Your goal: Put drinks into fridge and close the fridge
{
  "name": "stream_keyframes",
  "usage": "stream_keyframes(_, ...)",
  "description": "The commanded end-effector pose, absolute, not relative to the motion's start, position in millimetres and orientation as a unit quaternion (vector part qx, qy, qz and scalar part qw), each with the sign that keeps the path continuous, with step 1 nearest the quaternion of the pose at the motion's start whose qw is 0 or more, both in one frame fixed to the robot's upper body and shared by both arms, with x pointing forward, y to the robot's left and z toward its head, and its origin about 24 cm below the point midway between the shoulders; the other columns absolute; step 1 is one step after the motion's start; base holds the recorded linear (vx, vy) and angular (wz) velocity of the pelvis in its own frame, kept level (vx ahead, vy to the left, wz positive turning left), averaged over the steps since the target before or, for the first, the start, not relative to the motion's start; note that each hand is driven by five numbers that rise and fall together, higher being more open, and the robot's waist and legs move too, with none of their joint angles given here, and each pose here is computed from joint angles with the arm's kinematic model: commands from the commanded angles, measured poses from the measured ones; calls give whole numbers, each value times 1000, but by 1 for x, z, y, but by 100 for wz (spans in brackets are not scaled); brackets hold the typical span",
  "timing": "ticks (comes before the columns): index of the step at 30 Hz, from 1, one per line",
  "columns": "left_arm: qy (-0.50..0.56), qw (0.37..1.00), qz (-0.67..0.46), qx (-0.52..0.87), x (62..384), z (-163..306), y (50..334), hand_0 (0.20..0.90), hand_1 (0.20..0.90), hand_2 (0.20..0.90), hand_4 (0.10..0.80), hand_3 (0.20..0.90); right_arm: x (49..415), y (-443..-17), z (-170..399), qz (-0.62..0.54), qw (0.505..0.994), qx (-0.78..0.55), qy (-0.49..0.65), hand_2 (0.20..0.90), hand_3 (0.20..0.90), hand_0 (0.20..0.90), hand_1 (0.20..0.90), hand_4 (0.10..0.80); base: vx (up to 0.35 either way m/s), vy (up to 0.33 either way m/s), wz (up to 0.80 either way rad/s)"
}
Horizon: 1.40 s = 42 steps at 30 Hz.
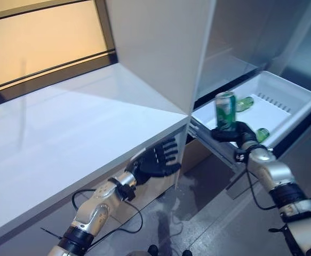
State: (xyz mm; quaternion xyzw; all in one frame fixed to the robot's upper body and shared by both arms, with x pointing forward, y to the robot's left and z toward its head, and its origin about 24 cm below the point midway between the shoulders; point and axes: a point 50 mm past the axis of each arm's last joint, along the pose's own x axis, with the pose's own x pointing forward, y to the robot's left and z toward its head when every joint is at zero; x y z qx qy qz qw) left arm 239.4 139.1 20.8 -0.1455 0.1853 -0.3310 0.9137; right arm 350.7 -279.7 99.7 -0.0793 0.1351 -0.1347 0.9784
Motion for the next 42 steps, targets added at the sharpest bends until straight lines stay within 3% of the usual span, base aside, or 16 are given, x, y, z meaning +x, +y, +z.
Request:
stream_keyframes(1,123,876,-444,-146,234,44,115,900,900,900,800,900,376,-287,239,-155,978,-77,-120,300,200,300,300,100,134,0,22)
stream_keyframes(11,259,833,-484,-63,209,-6,115,900,900,900,800,900,373,-334,248,-224,957,-181,-34,300,200,300,300,100,75,-27,9)
stream_keyframes(20,332,885,-305,117,221,-67,183,900,900,900,800,900,367,-351,297,-281,926,-252,-12,300,200,300,300,100,-211,-112,3)
stream_keyframes(31,421,895,-97,106,189,-104,255,900,900,900,800,900,357,-362,317,-313,906,-284,5,300,200,300,300,100,-98,-16,0)
stream_keyframes(42,386,922,-34,9,196,-94,264,900,900,900,800,900,347,-380,308,-283,867,-389,132,300,200,300,300,100,-41,-16,-6)
